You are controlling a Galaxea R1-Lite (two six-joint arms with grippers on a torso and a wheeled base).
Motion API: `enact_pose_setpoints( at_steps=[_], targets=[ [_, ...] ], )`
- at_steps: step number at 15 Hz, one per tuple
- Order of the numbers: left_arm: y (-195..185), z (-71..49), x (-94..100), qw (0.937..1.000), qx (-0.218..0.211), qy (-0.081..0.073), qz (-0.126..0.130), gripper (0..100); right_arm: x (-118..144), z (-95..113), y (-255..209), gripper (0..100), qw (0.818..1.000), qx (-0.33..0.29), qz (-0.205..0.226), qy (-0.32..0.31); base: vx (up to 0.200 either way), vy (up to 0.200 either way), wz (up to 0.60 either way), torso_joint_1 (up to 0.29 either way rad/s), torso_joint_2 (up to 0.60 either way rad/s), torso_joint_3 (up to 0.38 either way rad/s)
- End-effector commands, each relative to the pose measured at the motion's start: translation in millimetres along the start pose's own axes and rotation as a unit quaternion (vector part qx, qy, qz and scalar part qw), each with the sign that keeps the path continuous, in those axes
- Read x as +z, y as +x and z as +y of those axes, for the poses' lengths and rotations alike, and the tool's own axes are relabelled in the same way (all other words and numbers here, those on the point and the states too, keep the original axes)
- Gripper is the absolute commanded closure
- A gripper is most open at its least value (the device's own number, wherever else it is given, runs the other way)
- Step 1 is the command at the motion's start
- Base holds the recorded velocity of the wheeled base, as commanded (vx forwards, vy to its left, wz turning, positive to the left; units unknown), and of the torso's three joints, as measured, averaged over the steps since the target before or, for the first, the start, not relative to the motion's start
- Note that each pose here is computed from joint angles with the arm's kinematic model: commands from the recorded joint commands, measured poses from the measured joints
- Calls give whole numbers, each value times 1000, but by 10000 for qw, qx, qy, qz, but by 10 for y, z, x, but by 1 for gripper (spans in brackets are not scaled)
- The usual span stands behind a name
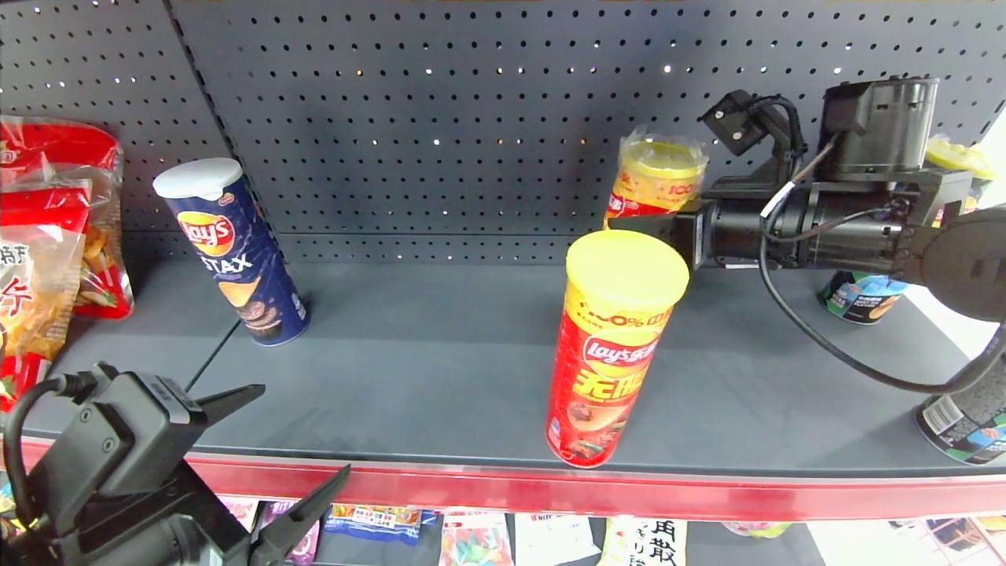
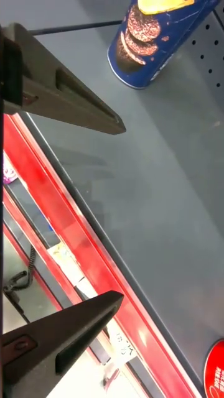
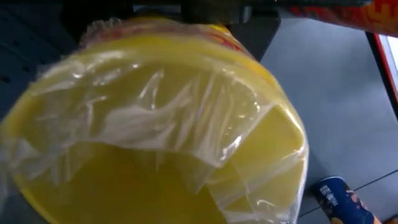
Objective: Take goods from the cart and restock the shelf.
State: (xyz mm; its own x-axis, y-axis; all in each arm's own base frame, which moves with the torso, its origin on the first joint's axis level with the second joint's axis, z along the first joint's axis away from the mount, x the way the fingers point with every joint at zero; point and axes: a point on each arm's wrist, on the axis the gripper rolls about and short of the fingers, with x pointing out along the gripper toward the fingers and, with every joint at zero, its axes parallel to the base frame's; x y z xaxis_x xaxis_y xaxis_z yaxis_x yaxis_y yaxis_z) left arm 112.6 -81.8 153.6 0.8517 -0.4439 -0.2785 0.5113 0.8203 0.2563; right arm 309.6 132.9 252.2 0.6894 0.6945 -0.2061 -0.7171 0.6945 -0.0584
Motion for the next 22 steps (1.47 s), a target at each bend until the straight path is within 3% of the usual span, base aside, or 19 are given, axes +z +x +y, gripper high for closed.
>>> enact_pose_setpoints(
  at_steps=[1, 6, 7, 13, 18, 22],
  targets=[
    [11, -2, -3, 10000, 0, 3, 26, 0, -24, -2, 48, 100, 10000, 34, 38, 14, 0, 0, 0, 0, 0, 0],
    [10, -4, -11, 10000, 4, 6, 42, 0, 17, 50, 58, 100, 10000, 94, -13, -9, 0, 0, 0, 0, 0, 0],
    [9, -5, -16, 10000, -5, 7, 48, 0, 12, 79, 59, 0, 9999, 133, -1, -19, 0, 0, 0, 0, 0, 0],
    [46, -15, -32, 9999, -26, 24, 144, 0, -31, 203, -240, 0, 10000, 40, 56, 35, 0, 0, 0, 0, 0, 0],
    [224, -3, -73, 9986, 71, 17, 515, 0, -404, 334, -1000, 0, 9944, -924, 430, 274, 0, 0, 0, 0, 0, 0],
    [594, -81, -5, 9966, -221, 73, 794, 0, -729, 738, -1709, 0, 9948, -973, 256, 145, 0, 0, 0, 0, 0, 0]
  ],
)
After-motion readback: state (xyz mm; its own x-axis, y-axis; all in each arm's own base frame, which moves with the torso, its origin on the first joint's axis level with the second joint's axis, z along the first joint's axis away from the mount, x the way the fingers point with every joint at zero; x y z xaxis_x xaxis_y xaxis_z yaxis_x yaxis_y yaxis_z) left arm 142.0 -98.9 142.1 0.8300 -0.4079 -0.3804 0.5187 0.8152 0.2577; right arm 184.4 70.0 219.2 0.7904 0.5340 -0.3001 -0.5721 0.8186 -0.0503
